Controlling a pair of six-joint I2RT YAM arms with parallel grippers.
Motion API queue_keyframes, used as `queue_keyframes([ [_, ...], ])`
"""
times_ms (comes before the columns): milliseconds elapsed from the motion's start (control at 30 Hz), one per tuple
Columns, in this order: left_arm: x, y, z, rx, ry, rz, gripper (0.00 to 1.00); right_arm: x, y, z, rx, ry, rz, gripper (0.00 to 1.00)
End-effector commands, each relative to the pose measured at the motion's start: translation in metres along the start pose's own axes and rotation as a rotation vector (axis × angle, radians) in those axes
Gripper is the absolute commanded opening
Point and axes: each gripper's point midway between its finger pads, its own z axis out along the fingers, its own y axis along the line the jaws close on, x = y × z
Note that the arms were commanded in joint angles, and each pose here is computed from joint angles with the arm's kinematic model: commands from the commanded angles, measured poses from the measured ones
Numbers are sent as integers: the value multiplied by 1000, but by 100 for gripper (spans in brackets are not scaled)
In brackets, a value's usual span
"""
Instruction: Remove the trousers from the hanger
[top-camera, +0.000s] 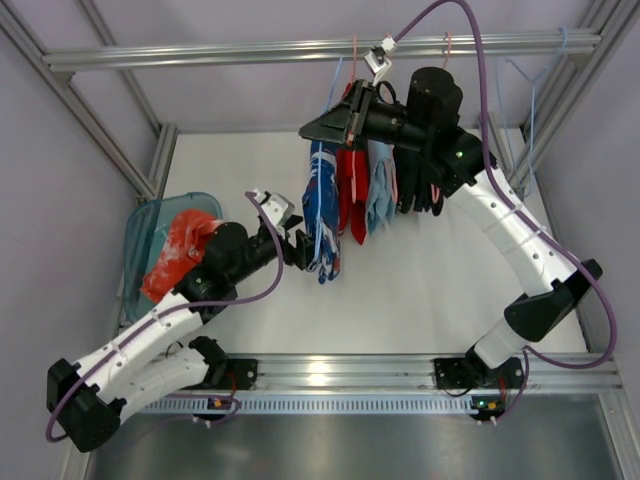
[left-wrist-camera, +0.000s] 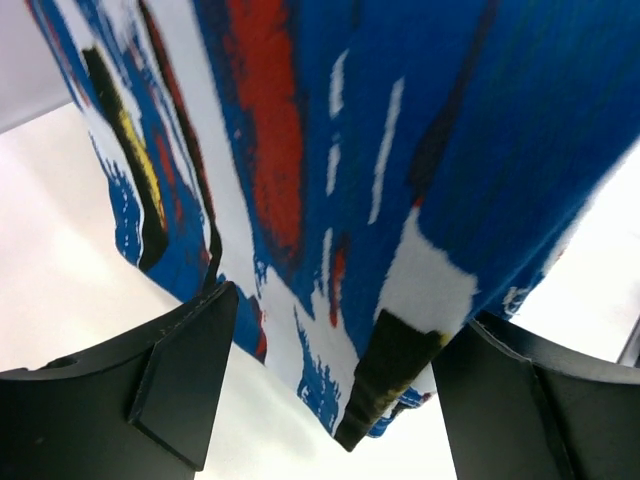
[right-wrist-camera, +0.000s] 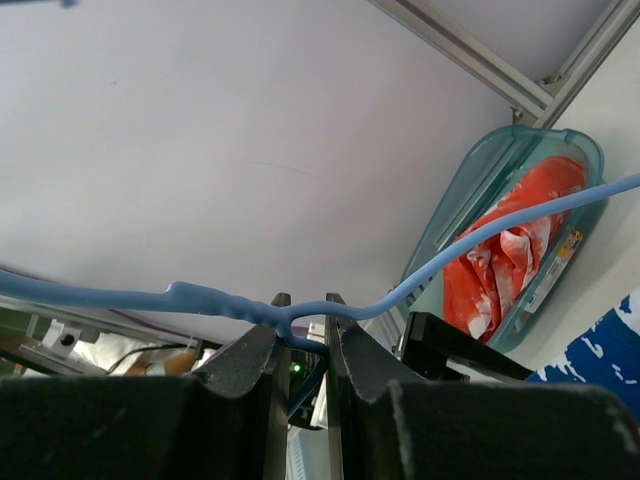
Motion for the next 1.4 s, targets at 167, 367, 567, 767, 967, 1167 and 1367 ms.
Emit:
queue_keyframes([
  [167, -69, 4, 13, -55, -191, 11, 83, -28, 68, -24, -179, -112, -123, 0],
  [367, -70, 22, 15, -162, -188, -6, 49, -27, 71, -26, -181, -111, -136, 0],
  [567, -74, 20, -6, -162, -177, 33, 9, -28, 66, -32, -162, -118, -147, 0],
  [767, -101, 19, -28, -168, -197, 12, 0, -22, 38, -32, -111, -100, -166, 0],
  [967, -147, 9, -36, -121, -270, 1, 0, 1, -4, -29, -63, -35, -143, 0],
  [1167, -173, -3, -41, -65, -313, -35, 0, 12, -28, -31, -18, -13, -149, 0],
  [1367, -177, -3, -46, -61, -317, 2, 0, 4, -37, -41, 17, -38, -134, 0],
])
